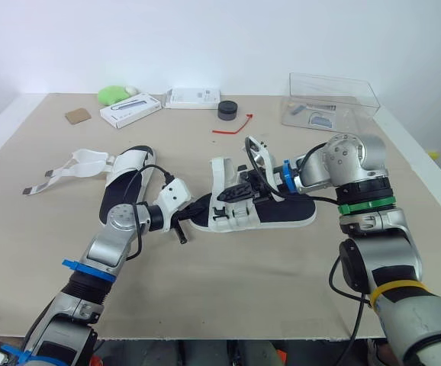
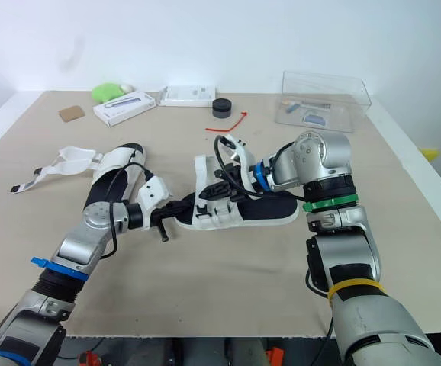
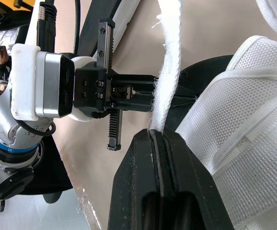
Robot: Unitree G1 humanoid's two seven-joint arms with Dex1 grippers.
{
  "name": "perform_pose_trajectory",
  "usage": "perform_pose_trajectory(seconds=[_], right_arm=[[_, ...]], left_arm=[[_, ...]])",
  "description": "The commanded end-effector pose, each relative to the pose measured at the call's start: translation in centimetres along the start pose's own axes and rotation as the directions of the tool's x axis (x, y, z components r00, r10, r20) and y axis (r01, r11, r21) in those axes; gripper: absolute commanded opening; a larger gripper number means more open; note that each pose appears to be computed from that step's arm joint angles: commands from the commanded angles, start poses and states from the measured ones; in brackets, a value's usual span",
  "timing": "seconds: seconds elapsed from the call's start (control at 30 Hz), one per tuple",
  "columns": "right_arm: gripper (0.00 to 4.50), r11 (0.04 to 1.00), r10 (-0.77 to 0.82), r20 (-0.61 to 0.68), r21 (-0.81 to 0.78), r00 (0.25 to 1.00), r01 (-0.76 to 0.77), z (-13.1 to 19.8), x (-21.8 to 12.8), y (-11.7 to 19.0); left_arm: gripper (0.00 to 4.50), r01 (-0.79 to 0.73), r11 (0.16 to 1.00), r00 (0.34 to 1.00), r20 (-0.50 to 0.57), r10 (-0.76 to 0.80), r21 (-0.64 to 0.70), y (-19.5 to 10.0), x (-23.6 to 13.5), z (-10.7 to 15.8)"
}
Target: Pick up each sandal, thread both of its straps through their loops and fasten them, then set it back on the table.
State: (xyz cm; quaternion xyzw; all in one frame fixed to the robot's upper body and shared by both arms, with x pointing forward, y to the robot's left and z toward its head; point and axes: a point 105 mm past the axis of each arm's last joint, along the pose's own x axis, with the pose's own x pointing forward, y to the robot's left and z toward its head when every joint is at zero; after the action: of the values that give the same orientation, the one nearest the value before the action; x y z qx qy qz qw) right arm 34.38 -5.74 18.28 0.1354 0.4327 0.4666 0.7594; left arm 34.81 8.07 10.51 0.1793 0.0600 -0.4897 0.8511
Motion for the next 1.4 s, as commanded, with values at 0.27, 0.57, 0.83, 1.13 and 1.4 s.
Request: perform_pose_trajectory(seconds=[0.27,0.57,0.83,1.13,1.4], right_arm=[[0.04,1.0,0.012,-0.008,0.016,1.0,-0.012,-1.0,-0.2,-0.4],[0.04,0.999,0.032,-0.013,0.003,0.999,-0.032,-1.5,-0.2,0.1],[0.04,0.998,0.013,-0.047,-0.053,0.999,-0.016,-2.7,0.2,0.3],[0.04,0.982,-0.085,-0.037,-0.172,0.996,0.078,-3.3,0.6,0.2],[0.04,0.952,-0.116,-0.041,-0.29,0.992,0.1,-4.8,0.6,0.6]], left_arm=[[0.0,0.063,0.996,0.988,-0.135,-0.071,-0.067,-2.0,0.5,-4.0],[0.0,0.064,0.996,0.988,-0.138,-0.073,-0.068,-2.0,0.5,-4.1],[0.0,0.061,0.996,0.988,-0.135,-0.069,-0.066,-1.9,0.5,-4.0],[0.0,0.058,0.996,0.989,-0.132,-0.066,-0.066,-1.9,0.7,-4.0],[0.0,0.056,0.996,0.989,-0.13,-0.064,-0.067,-1.9,0.7,-3.9]])
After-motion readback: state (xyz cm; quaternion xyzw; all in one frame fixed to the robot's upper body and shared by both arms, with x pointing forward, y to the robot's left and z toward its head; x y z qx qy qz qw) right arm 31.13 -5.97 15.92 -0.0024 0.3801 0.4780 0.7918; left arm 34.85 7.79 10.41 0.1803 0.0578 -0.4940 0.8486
